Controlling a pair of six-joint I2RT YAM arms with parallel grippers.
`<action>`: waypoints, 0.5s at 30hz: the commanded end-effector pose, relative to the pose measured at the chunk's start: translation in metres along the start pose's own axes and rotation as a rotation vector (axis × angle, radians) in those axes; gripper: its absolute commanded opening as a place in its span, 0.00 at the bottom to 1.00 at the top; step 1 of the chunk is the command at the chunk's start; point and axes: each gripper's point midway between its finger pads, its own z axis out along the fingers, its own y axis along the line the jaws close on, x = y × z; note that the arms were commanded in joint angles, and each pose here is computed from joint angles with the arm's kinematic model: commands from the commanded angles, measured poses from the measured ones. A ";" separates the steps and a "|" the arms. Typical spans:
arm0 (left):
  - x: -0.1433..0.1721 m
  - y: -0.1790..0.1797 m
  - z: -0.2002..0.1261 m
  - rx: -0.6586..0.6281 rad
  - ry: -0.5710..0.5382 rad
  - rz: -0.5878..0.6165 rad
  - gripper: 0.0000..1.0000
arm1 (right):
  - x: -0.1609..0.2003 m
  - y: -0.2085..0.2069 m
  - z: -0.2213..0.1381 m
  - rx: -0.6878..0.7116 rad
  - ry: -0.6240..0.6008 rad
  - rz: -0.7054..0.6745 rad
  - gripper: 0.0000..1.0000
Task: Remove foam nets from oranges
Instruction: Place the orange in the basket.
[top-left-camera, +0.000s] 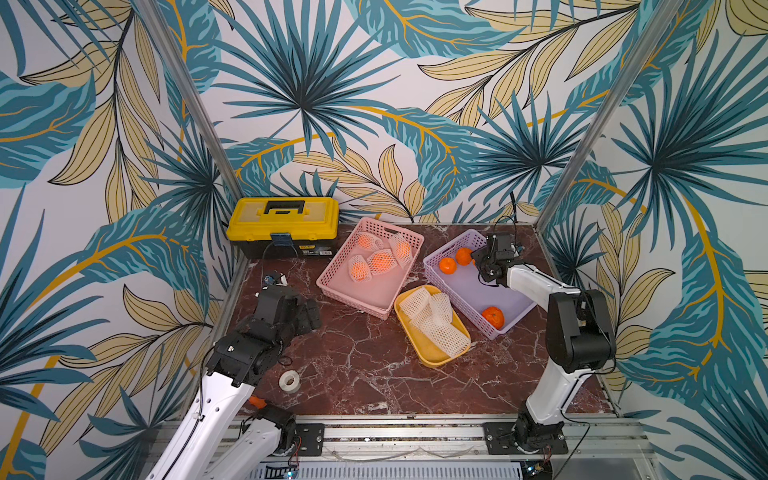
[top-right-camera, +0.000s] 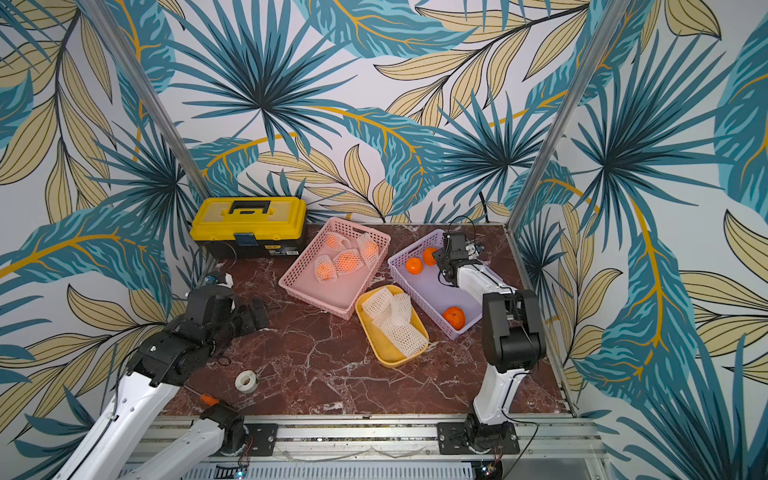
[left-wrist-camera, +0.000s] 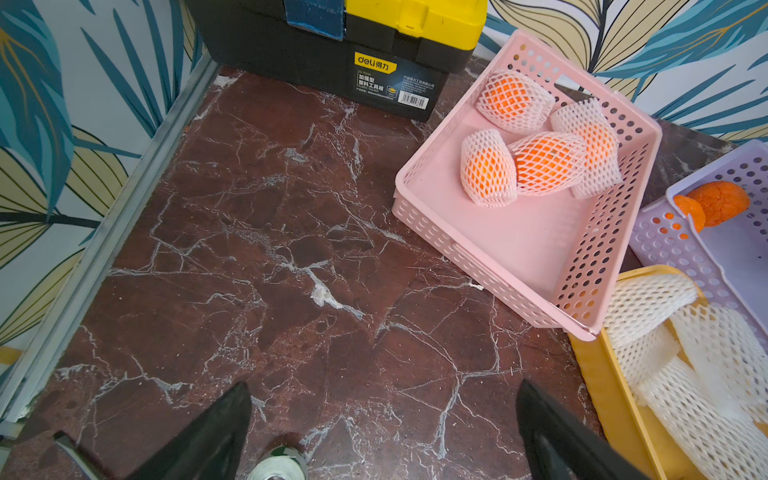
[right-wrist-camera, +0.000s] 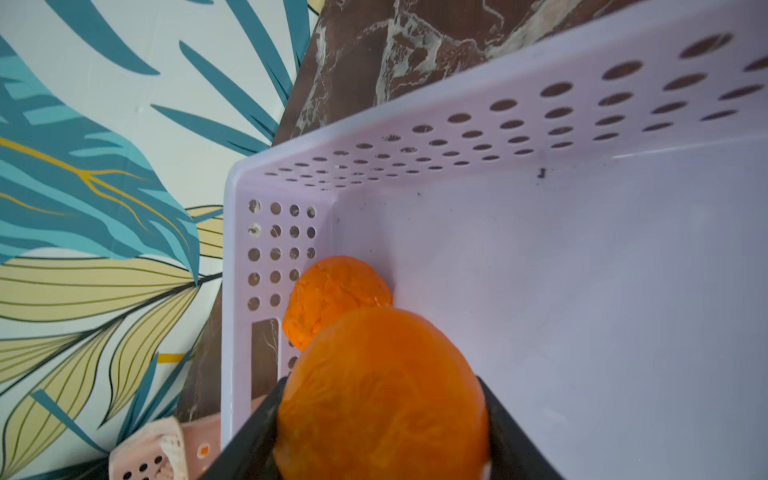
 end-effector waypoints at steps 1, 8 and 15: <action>0.000 -0.003 0.005 0.008 0.002 0.024 1.00 | -0.022 0.007 0.009 -0.038 -0.127 0.117 0.64; 0.006 -0.013 0.018 0.038 0.049 0.057 1.00 | -0.036 -0.005 0.025 -0.099 -0.142 0.195 0.78; 0.008 -0.019 0.035 0.022 0.094 0.065 1.00 | -0.047 0.013 0.008 -0.200 -0.151 0.182 0.89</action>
